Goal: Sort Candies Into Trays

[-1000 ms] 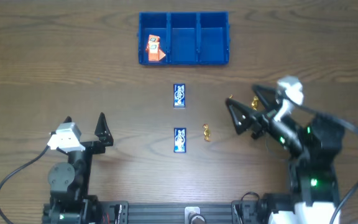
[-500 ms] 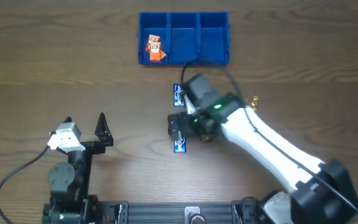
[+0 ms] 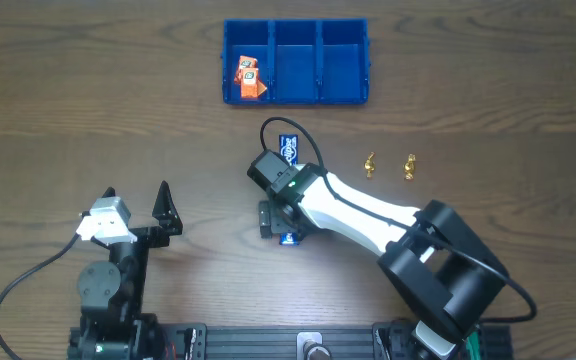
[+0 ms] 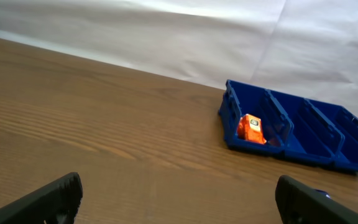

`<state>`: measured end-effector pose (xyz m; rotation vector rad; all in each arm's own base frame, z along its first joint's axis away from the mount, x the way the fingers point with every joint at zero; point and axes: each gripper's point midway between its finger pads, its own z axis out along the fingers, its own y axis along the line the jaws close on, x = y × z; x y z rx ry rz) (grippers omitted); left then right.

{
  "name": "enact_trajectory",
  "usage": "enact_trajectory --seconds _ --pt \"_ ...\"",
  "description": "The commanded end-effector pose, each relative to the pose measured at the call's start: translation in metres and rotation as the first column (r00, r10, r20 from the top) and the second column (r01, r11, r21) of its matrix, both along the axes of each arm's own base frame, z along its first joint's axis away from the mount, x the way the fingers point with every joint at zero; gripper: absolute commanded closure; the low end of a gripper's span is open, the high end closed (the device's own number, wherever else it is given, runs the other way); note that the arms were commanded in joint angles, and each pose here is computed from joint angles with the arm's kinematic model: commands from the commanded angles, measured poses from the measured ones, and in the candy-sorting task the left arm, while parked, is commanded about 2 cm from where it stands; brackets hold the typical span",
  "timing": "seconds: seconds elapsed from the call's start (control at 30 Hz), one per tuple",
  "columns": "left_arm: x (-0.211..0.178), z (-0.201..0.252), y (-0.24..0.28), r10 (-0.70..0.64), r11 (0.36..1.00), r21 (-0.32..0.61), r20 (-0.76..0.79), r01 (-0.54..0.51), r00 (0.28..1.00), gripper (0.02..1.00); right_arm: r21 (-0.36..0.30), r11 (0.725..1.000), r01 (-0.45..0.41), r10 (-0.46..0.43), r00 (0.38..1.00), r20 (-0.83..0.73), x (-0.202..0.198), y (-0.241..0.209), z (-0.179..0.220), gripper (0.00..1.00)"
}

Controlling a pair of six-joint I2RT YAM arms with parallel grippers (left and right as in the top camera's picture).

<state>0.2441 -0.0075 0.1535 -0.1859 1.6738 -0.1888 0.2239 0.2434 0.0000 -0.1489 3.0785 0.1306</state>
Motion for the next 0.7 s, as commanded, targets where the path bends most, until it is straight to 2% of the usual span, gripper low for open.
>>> enact_trajectory --seconds 0.03,0.17,0.2,0.33,0.43,0.5,0.57,0.7 --pt "-0.001 -0.018 0.002 0.009 1.000 0.023 -0.051 -0.008 0.999 0.020 -0.018 0.999 0.031 -0.031 0.999 0.029 0.005 0.006 -0.005 0.200" --pt "-0.001 -0.018 0.002 0.009 1.000 0.023 -0.051 -0.008 0.999 0.023 -0.016 0.999 0.033 -0.032 0.999 0.044 0.005 0.010 -0.005 0.400" --pt "-0.001 -0.018 0.002 0.009 1.000 0.023 -0.051 -0.008 0.999 0.020 -0.015 0.999 0.031 -0.030 0.999 0.044 0.005 0.010 -0.005 0.483" --pt "-0.001 -0.018 0.002 0.009 1.000 0.023 -0.051 -0.008 0.999 0.020 -0.014 1.000 0.021 -0.020 0.999 0.045 0.002 0.013 -0.005 0.698" --pt "-0.001 -0.018 0.002 0.009 1.000 0.023 -0.051 -0.008 0.999 0.020 -0.007 1.000 0.022 -0.021 0.998 0.057 0.005 0.016 -0.001 0.722" --pt "-0.001 -0.018 0.002 0.009 1.000 0.023 -0.051 -0.008 0.999 0.020 -0.019 0.999 0.031 -0.028 0.991 0.128 0.021 0.018 0.018 0.726" --pt "-0.001 -0.018 0.002 0.009 1.000 0.023 -0.051 -0.008 0.999 0.020 -0.018 0.999 0.029 -0.024 0.975 0.219 0.046 0.019 0.058 0.728" --pt "-0.001 -0.018 0.002 0.009 1.000 0.023 -0.051 -0.008 0.999 0.020 0.039 0.998 0.058 -0.068 0.935 0.348 0.121 0.002 0.151 0.776"
